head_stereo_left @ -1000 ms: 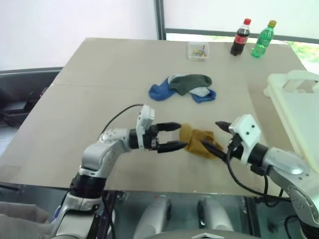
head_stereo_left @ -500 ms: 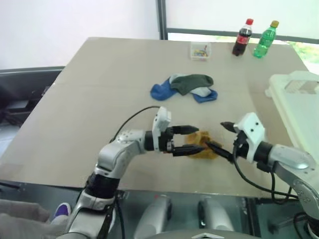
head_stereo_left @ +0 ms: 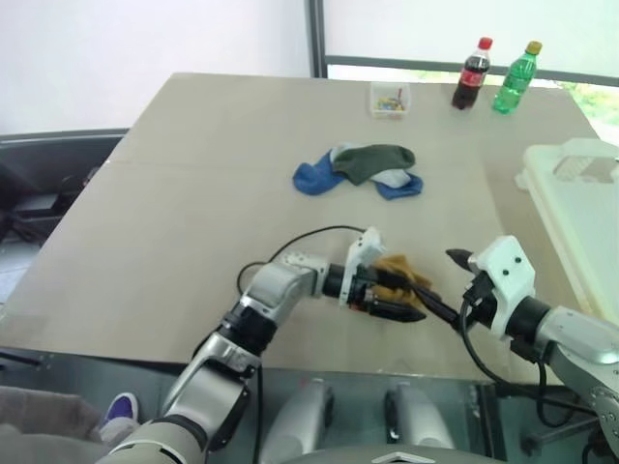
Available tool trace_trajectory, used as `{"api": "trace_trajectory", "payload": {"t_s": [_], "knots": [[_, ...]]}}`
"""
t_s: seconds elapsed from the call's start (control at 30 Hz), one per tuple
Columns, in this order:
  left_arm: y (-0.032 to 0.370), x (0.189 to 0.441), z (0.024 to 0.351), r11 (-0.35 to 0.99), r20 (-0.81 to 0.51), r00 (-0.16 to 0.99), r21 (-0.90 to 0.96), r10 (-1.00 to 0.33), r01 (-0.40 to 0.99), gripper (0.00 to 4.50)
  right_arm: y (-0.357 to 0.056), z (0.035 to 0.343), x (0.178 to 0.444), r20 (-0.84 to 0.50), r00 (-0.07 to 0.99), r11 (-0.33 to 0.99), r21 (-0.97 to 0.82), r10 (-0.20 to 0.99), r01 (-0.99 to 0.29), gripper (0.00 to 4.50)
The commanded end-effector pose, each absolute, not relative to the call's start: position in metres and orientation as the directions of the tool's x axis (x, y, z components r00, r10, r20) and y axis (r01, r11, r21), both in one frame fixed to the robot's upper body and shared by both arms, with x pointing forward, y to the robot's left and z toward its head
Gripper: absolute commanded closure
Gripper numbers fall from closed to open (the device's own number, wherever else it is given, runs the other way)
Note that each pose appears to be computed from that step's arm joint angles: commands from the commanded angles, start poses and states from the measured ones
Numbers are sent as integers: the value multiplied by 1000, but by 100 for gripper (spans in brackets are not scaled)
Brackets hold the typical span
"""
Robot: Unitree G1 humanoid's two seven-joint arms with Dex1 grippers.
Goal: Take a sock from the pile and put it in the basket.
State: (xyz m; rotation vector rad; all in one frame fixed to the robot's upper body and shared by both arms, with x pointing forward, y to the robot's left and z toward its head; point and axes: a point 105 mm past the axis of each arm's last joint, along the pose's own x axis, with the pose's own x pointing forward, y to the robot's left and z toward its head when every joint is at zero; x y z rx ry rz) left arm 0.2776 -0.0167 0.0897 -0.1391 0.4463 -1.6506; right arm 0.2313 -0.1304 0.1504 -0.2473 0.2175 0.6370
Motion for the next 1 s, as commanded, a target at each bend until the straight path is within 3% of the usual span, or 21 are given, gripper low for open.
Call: {"api": "trace_trajectory", "payload": {"t_s": [0.03,0.1,0.3,0.47,0.6,1.0], "knots": [[-9,281,118,-94,-7,-102,-311,-995,946,22,-129,163,233,-225,798,777,-195,558,-598,6],[7,279,138,-112,73,-97,-245,-993,963,22,-128,163,236,-225,792,770,-195,568,-607,6],[52,271,158,-31,116,-14,-153,-993,988,22,-120,157,246,-273,736,734,-129,620,-667,6],[74,265,161,66,76,69,-41,-995,997,22,-103,149,256,-323,662,686,-52,676,-726,6],[93,259,156,115,15,114,38,-993,993,22,-99,136,268,-384,667,707,-51,639,-706,6],[136,242,154,226,-84,234,94,-969,969,22,-85,99,267,-490,554,670,88,673,-737,6]]}}
